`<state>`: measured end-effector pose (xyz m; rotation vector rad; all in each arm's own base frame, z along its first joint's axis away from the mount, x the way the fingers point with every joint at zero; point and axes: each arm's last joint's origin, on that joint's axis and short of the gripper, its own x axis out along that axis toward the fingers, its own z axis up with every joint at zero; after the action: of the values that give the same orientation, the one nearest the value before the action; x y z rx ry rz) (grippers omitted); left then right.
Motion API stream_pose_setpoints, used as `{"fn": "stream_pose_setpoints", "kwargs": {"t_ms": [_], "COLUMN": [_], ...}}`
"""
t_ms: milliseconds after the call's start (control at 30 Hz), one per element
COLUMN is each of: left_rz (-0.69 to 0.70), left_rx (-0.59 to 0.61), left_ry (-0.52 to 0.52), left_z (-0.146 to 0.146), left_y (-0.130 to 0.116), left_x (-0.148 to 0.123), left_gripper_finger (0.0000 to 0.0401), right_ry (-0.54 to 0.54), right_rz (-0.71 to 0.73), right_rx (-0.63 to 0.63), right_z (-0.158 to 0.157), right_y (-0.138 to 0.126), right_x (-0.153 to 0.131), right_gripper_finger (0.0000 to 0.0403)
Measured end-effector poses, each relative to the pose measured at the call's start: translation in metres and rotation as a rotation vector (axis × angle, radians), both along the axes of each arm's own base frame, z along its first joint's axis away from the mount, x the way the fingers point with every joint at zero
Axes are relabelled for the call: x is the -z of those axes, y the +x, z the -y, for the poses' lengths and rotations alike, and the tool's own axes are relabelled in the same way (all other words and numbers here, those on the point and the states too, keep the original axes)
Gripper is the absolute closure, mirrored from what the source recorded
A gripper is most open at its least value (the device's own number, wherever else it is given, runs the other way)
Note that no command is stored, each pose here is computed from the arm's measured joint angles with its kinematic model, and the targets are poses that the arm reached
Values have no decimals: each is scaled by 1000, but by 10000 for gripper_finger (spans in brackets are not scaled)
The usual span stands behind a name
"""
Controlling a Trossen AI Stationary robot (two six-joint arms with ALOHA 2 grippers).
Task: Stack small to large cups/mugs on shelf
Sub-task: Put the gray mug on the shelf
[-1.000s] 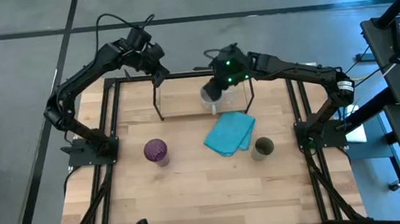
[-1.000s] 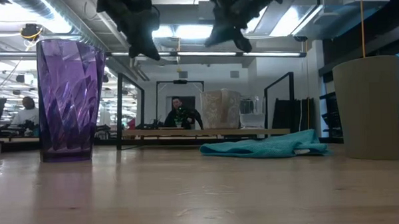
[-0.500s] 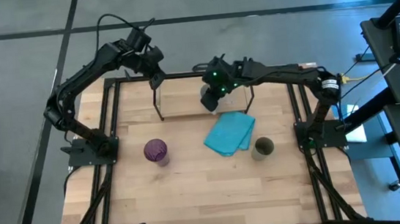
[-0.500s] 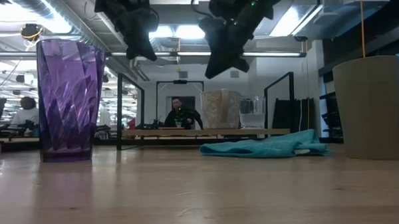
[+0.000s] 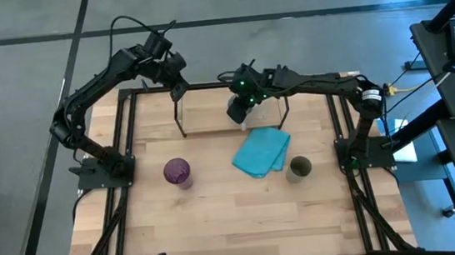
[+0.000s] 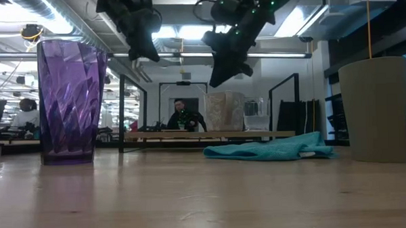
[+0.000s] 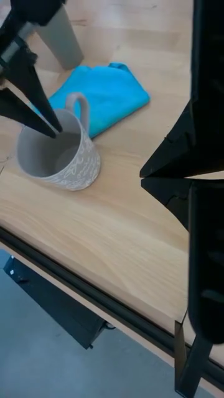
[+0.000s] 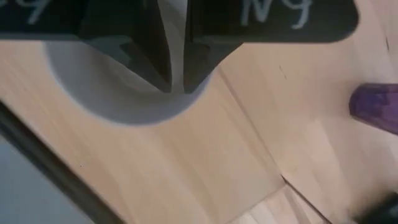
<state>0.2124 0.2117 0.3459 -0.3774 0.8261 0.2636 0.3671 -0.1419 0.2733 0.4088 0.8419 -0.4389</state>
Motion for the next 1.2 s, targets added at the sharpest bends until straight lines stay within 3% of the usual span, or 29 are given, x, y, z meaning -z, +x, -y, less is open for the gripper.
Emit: {"fn": "stream_pose_setpoints", "kwargs": {"t_ms": [200, 567, 1200], "left_rz": [-2, -7, -14], "left_rx": [-3, -13, -24], "left_ry": [4, 10, 25], "left_z": [0, -1, -2], "left_y": [0, 0, 0], "left_x": [0, 0, 0], "left_gripper_finger": [401, 401, 401], "right_ry": [60, -22, 6], "right_rz": [9, -15, 4], "right_rx": [-15, 12, 5], "right_z": [2, 8, 9], "right_y": [10, 9, 16], "right_x": [16, 17, 25], "right_gripper_finger": [357, 357, 357]}}
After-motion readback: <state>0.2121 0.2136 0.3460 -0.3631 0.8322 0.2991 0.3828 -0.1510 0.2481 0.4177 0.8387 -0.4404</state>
